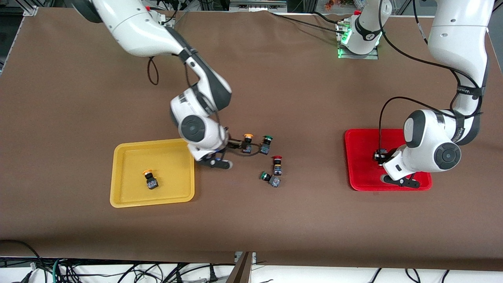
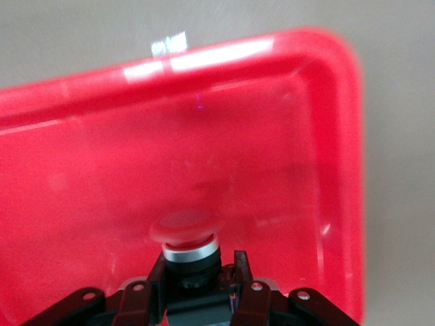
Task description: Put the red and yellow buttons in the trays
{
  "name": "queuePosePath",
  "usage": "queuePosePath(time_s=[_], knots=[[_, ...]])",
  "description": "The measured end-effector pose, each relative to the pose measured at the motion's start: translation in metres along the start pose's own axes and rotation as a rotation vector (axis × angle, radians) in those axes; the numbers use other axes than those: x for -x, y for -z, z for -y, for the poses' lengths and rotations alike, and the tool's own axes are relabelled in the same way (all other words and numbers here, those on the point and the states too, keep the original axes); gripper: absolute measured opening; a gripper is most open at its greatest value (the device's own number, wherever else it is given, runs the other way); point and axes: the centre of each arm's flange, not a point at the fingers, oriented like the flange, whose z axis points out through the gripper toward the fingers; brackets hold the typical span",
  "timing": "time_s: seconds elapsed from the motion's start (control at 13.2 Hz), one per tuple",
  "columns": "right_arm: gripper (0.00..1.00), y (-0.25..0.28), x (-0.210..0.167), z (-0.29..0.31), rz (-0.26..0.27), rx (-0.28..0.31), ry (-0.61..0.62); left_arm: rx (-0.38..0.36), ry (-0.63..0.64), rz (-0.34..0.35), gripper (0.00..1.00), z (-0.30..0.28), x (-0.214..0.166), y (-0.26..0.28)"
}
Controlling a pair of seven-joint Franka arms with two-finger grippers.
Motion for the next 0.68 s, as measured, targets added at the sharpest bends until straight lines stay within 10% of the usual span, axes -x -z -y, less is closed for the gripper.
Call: queuePosePath(time_s=[0.23, 0.68], knots=[[1.00, -0.034, 0.018, 0.018, -0.010, -0.010, -0.037, 0.011, -0.003, 0.033, 0.47, 0.002, -0.002, -0.030], [0.96, -0.067, 0.022, 0.016, -0.036, 0.003, -0.023, 0.008, -0.026, -0.022, 1.00, -0.012, -0.010, 0.003]])
